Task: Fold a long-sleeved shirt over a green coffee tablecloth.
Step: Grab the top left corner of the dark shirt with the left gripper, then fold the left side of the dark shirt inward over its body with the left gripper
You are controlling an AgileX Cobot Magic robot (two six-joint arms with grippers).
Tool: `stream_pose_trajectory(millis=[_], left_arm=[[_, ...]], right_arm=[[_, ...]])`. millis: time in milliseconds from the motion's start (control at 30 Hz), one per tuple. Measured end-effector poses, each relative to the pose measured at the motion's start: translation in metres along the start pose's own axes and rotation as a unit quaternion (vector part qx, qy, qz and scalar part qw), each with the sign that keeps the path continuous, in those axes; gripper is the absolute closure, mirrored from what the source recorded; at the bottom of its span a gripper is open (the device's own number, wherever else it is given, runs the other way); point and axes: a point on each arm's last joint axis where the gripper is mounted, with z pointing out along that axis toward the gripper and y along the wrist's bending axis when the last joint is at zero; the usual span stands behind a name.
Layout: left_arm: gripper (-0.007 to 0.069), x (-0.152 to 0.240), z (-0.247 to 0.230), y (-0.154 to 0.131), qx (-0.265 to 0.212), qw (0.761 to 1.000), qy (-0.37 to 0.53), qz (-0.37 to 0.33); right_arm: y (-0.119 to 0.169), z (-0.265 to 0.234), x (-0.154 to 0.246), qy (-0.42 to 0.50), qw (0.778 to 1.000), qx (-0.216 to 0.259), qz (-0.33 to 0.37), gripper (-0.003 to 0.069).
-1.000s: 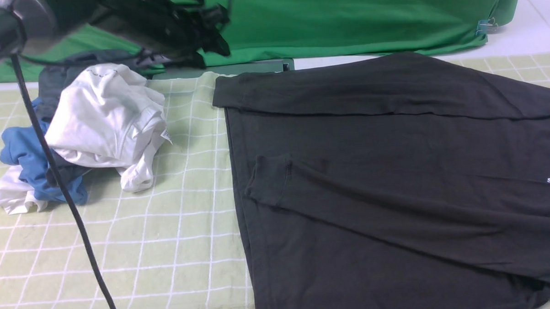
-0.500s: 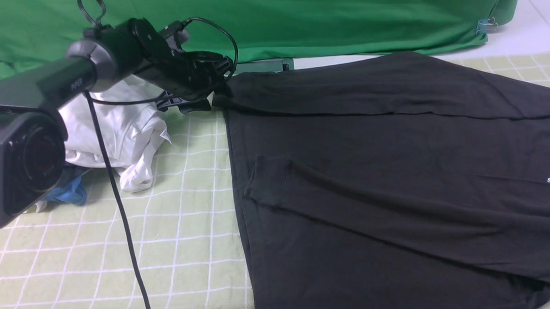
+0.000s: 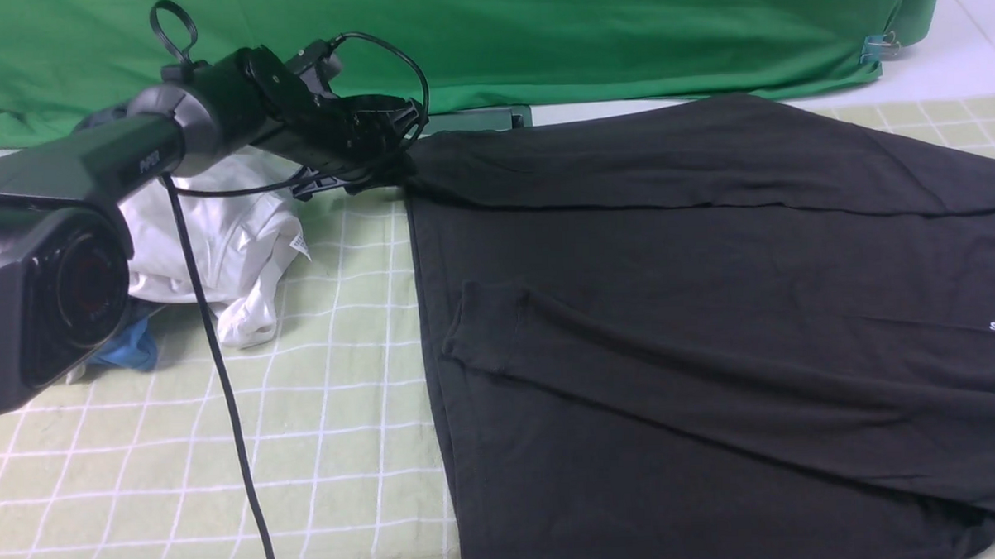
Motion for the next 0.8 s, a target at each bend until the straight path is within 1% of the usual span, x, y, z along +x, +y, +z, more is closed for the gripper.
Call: stream_pose_trajectory(millis=[33, 100, 233, 367, 400, 500, 567, 600, 667, 733, 800], left_arm=[[0.0586, -0.001, -0.002, -0.001, 0.003, 1.000, -0.002, 0.000], [0.0596, -0.005, -0.008, -0.003, 0.010, 1.000, -0.007, -0.009], [0.0597, -0.020, -0.032, -0.012, 0.029, 0.999, -0.024, -0.021], [0.0597, -0.034, -0.071, -0.032, 0.059, 0.998, -0.026, -0.023], [0.0597, -0.034, -0.075, -0.034, 0.063, 0.997, -0.024, -0.023], [0.0597, -0.035, -0.113, -0.056, 0.097, 0.995, 0.007, -0.021], [0.0597, -0.034, -0.123, -0.061, 0.104, 0.994, 0.017, -0.018], [0.0597, -0.031, -0.138, -0.069, 0.116, 0.992, 0.038, -0.012], [0.0597, -0.027, -0.155, -0.076, 0.125, 0.990, 0.065, -0.002], [0.0597, -0.021, -0.169, -0.082, 0.127, 0.987, 0.095, 0.008], [0.0597, -0.011, -0.186, -0.089, 0.115, 0.984, 0.130, 0.032]], right_arm=[[0.000, 0.000, 0.000, -0.001, 1.000, 0.000, 0.000, 0.0467], [0.000, 0.000, 0.000, -0.002, 1.000, 0.000, 0.000, 0.0466], [0.000, 0.000, -0.001, -0.006, 1.000, 0.001, 0.000, 0.0466], [0.000, 0.000, -0.002, -0.009, 1.000, 0.002, 0.000, 0.0463], [0.000, 0.000, -0.002, -0.009, 1.000, 0.002, 0.000, 0.0463], [0.000, 0.000, -0.002, -0.010, 1.000, 0.002, 0.000, 0.0463], [0.000, 0.000, -0.002, -0.012, 1.000, 0.002, 0.000, 0.0462], [-0.001, 0.002, -0.002, -0.014, 1.000, 0.002, 0.000, 0.0461], [-0.001, 0.006, 0.000, -0.013, 1.000, 0.003, 0.001, 0.0461], [-0.001, 0.011, 0.003, -0.011, 1.000, 0.003, 0.002, 0.0461], [-0.001, 0.018, 0.007, -0.004, 1.000, 0.003, 0.001, 0.0461]])
